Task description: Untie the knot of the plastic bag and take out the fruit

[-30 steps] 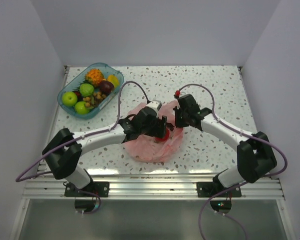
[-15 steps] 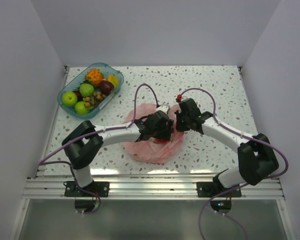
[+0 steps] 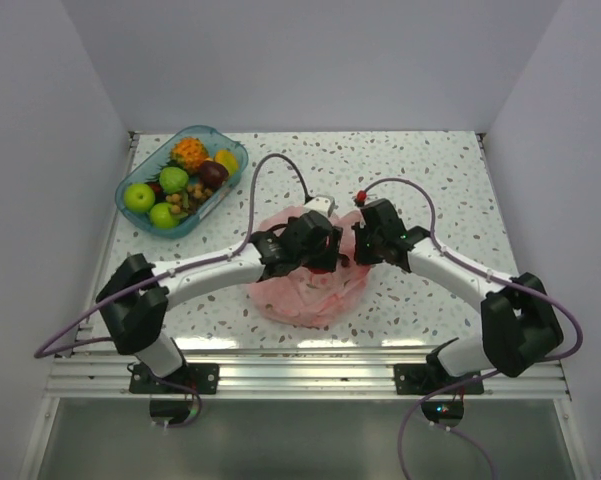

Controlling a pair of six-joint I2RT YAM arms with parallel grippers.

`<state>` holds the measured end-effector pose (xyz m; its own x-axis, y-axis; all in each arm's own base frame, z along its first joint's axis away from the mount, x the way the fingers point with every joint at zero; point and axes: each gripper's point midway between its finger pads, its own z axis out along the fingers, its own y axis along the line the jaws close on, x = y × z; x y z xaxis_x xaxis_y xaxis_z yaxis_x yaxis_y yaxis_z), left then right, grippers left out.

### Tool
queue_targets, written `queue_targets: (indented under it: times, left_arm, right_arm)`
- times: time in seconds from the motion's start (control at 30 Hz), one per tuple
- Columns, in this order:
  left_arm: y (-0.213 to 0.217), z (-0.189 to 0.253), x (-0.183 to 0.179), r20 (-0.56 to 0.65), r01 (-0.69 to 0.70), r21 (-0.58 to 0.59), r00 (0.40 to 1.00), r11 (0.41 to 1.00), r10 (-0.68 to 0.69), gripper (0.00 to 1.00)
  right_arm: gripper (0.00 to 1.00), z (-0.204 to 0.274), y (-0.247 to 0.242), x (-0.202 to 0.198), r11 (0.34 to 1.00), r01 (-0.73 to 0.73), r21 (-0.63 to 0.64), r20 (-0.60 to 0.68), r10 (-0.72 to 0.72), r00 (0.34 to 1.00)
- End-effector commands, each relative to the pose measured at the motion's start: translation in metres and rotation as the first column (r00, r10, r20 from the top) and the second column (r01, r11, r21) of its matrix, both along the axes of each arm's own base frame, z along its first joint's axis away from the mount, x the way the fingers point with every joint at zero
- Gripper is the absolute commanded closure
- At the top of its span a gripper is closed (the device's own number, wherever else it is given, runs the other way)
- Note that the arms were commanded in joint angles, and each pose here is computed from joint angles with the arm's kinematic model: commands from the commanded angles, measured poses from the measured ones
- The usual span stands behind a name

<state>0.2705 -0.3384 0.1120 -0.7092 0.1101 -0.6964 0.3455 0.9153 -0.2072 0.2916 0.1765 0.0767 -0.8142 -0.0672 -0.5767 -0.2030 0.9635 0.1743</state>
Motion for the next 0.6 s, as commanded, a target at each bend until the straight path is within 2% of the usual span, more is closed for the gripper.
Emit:
queue_targets:
  times: [0.0,0.17,0.3,0.33,0.4,0.43,0.5,0.53,0.57]
  left_arm:
    - [0.015,0.097,0.024,0.178,-0.053,-0.091,0.982,0.994,0.068,0.53]
    - [0.083,0.143,0.066,0.23,-0.191,-0.135,0.948,0.972,0.219,0.53]
    - [0.15,0.163,0.1,0.281,-0.345,-0.118,0.888,0.931,0.364,0.51]
    - [0.179,0.164,0.114,0.288,-0.404,-0.114,0.861,0.908,0.419,0.5]
    - [0.209,0.16,0.128,0.285,-0.469,-0.11,0.83,0.876,0.48,0.5]
    - [0.242,0.156,0.138,0.279,-0.537,-0.106,0.792,0.837,0.544,0.5]
    - [0.271,0.145,0.151,0.253,-0.589,-0.103,0.764,0.802,0.594,0.49]
    - [0.303,0.141,0.158,0.24,-0.651,-0.111,0.716,0.751,0.656,0.48]
    - [0.317,0.138,0.163,0.232,-0.676,-0.117,0.694,0.728,0.682,0.48]
  right_arm:
    - [1.0,0.012,-0.002,0.001,1.0,0.013,0.022,0.035,-0.014,0.999]
    - [1.0,0.018,-0.003,-0.002,1.0,0.007,0.024,0.037,-0.007,0.999]
    - [1.0,0.03,-0.001,-0.001,0.999,-0.005,0.034,0.053,0.003,0.999]
    - [1.0,0.031,-0.001,-0.002,0.999,-0.007,0.036,0.051,0.005,0.999]
    - [1.0,0.034,0.0,-0.001,0.999,-0.014,0.038,0.056,0.012,0.998]
    - [1.0,0.035,0.001,-0.002,0.999,-0.018,0.043,0.055,0.016,0.998]
    - [1.0,0.037,0.004,-0.002,0.998,-0.03,0.055,0.056,0.027,0.998]
    - [1.0,0.037,0.004,-0.002,0.998,-0.033,0.057,0.056,0.03,0.998]
    - [1.0,0.038,0.005,-0.003,0.997,-0.037,0.062,0.056,0.033,0.998]
